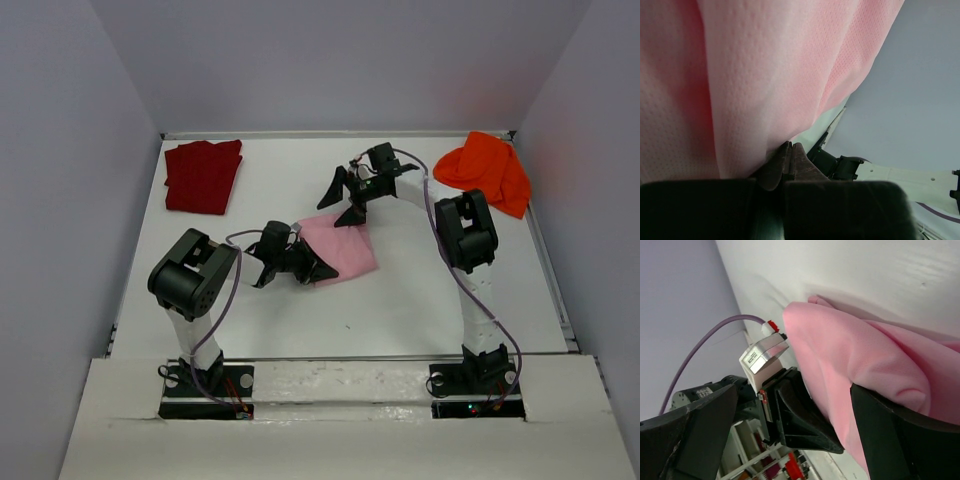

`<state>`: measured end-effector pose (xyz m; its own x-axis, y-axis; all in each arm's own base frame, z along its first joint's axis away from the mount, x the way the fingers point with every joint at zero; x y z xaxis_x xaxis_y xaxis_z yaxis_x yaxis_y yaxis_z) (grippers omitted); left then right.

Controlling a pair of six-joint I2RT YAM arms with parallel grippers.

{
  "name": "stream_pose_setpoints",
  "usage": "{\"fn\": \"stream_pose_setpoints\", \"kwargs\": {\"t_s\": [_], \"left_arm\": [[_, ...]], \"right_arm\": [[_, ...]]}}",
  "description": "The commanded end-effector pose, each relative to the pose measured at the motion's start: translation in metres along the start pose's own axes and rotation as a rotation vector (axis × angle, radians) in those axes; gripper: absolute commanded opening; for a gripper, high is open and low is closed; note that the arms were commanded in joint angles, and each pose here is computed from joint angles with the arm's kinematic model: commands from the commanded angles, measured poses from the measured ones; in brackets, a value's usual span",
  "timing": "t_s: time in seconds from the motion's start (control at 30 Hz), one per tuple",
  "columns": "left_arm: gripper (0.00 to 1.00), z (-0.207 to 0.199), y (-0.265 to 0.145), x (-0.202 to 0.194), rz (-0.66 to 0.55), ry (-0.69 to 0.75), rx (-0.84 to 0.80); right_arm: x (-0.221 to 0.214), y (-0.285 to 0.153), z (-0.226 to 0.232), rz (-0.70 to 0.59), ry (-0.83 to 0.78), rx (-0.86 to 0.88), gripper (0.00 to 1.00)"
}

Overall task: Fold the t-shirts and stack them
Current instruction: Smooth out wrinkles on the folded tshirt

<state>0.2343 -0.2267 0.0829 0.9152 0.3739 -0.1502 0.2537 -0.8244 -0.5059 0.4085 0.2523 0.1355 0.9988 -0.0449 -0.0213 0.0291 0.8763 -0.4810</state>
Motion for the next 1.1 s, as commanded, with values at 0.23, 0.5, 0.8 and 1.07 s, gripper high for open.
{"fn": "stream_pose_setpoints", "kwargs": {"t_s": [0.23, 0.5, 0.8, 1.07], "left_arm": [[0.00, -0.007, 0.002, 0.001, 0.010, 0.025, -0.017], [0.00, -0.006, 0.002, 0.000, 0.013, 0.025, -0.013], [0.00, -0.005, 0.001, -0.001, 0.014, 0.027, -0.010], [0.00, -0.006, 0.001, 0.000, 0.013, 0.026, -0.008]], "right_arm": [[0.005, -0.008, -0.022, -0.033, -0.144, -0.328, 1.00], [0.008, -0.019, -0.041, -0.077, -0.205, -0.562, 1.00], [0.020, -0.039, -0.025, -0.150, -0.293, -0.695, 1.00], [0.024, -0.048, 0.017, -0.176, -0.312, -0.565, 1.00]]}}
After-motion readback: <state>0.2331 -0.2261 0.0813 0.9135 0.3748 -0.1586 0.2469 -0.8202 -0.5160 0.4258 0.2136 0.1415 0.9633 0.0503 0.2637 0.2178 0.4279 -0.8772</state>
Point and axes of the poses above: each gripper's point midway between its finger pads, its own y axis out along the fingers, its own z axis along the line the jaws close on, x = y × z, the point moved 9 cm from there along -y, back along the fingers
